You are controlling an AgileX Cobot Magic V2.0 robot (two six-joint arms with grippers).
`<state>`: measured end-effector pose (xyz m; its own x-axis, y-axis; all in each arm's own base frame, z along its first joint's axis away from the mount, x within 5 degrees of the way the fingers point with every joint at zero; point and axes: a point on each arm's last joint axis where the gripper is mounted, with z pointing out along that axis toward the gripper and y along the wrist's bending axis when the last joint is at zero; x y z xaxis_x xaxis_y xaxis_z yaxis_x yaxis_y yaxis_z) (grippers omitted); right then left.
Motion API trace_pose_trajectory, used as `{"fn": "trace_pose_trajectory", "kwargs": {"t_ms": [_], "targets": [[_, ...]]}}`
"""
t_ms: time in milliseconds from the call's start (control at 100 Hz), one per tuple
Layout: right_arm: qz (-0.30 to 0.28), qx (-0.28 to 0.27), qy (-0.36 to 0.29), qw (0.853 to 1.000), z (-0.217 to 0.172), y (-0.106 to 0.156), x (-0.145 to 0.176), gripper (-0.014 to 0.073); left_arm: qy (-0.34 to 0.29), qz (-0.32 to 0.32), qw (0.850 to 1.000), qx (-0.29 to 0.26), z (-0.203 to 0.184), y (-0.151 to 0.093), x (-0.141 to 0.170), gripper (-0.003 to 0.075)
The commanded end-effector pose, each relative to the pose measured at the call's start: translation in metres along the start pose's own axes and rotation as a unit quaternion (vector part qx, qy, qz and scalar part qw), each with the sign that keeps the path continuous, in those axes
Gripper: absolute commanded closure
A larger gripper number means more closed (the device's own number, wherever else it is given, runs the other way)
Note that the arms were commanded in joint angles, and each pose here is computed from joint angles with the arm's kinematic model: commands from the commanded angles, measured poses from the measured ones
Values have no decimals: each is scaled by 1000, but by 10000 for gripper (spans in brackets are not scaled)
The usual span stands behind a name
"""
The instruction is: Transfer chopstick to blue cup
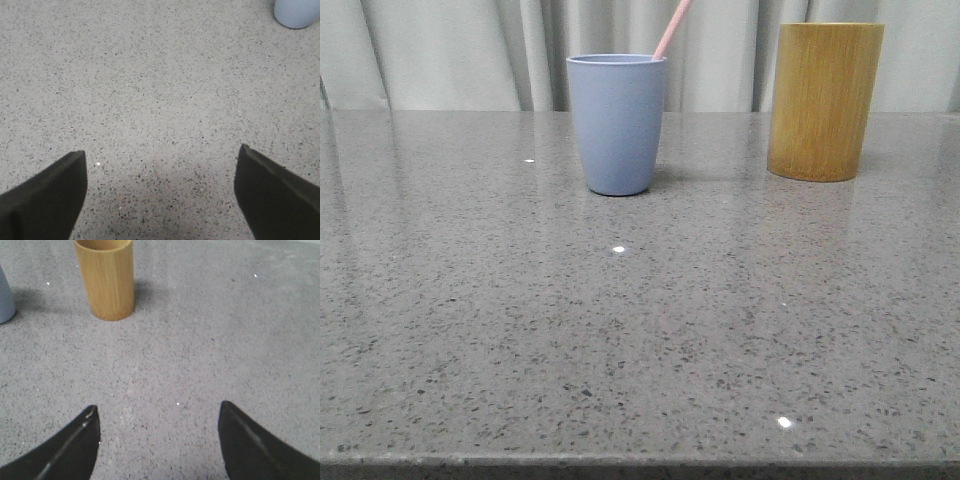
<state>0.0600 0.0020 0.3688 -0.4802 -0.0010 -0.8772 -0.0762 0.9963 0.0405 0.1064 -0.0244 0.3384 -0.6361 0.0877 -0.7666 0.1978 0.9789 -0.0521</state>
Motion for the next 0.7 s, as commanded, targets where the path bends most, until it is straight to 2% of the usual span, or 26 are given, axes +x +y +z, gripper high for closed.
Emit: {"fn": "trace_pose_trajectory", "kwargs": {"t_ms": [0, 240, 310, 400, 500, 640, 690], "targets": [[2, 5, -45, 999, -10, -3, -5, 88, -43, -8, 999, 3, -6, -1, -12, 132], [4, 8, -38, 999, -13, -4, -2, 90, -44, -8, 999, 3, -6, -1, -12, 135], [4, 8, -38, 999, -13, -4, -2, 123, -44, -8, 999, 3, -6, -1, -12, 158], [4, 9, -37, 999, -13, -4, -2, 232, -44, -8, 999, 3, -6, -1, -12, 217], [4, 10, -33, 999, -13, -5, -1, 416, -44, -8, 999, 3, -6, -1, -12, 317], [4, 12, -24, 1000, -13, -5, 1, 669, -44, -8, 999, 3, -6, -1, -12, 507], [4, 12, -23, 1000, -13, -5, 1, 720, -44, -8, 999, 3, -6, -1, -12, 578]]}}
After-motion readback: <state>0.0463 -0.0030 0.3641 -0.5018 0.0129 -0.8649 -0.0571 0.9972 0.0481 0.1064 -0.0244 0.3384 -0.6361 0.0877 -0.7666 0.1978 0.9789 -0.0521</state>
